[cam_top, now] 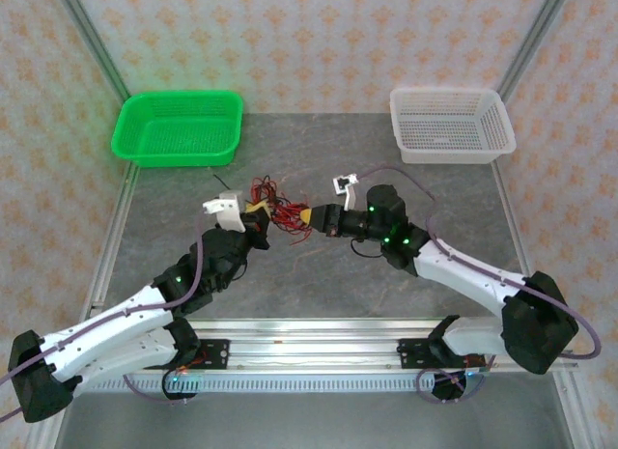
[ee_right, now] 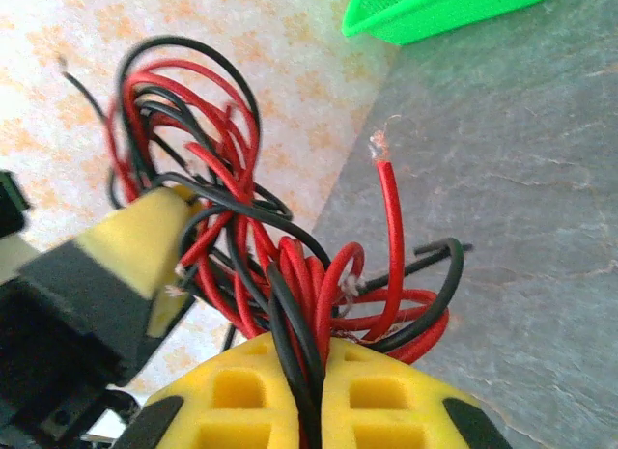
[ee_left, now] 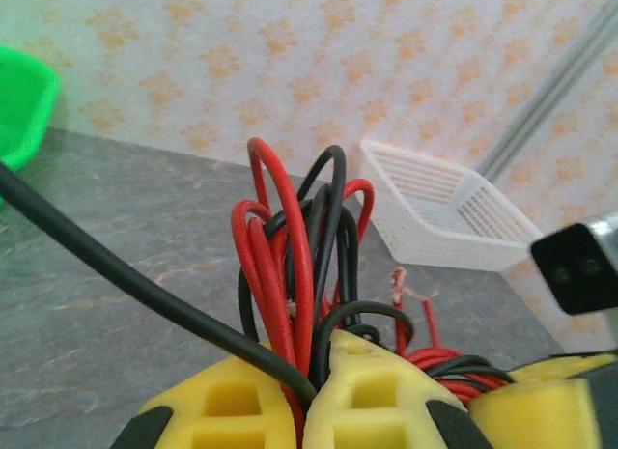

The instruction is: Untangle the cables

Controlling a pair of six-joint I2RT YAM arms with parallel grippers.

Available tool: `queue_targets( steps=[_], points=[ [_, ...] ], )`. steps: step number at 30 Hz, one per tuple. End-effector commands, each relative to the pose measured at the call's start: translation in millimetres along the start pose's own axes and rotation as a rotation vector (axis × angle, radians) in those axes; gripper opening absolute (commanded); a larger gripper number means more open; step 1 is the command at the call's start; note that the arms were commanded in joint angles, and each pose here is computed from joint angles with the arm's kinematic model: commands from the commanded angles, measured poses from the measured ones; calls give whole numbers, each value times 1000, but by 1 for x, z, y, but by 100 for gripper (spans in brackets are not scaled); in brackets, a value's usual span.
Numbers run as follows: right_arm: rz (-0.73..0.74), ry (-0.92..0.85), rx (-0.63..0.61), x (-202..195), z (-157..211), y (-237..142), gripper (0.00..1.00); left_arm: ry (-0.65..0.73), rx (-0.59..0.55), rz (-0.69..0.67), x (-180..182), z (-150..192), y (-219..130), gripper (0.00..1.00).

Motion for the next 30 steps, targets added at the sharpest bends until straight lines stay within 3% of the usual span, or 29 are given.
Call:
queue_targets(
  steps=[1, 8, 10, 15, 18, 27, 30],
  points=[
    [-128, -43, -100, 29, -17, -13, 4, -18, -13, -279, 44, 10, -6, 0],
    [-271, -42, -98, 47, -15, -24, 4, -41, 66, -396, 65, 34, -4, 3],
    [-297, -36, -103, 50, -17, -28, 4, -62, 94, -403, 71, 37, -3, 16],
    [-187, -72, -153, 41, -27, -33, 4, -84, 130, -314, 66, 20, -3, 78],
    [-81, -142, -177, 32, -32, -37, 4, -70, 155, -243, 53, -1, -3, 98],
    [160, -508, -233, 19, -40, -54, 4, -60, 240, 95, -8, -25, 15, 99],
    [279, -557, -304, 11, -55, -59, 4, -67, 210, 95, -8, -34, 14, 99]
  ],
)
Point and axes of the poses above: each hand's point on the last joint's axis, 136 mm out from that joint toward the fingers, its own y axis out along the fingers, its own x axis along the line the jaws close on, z = x × y, the point moved 4 cm from there along -y, back along the fingers, and after that the axes turned 12 degrees about y, right-handed, at the moved point
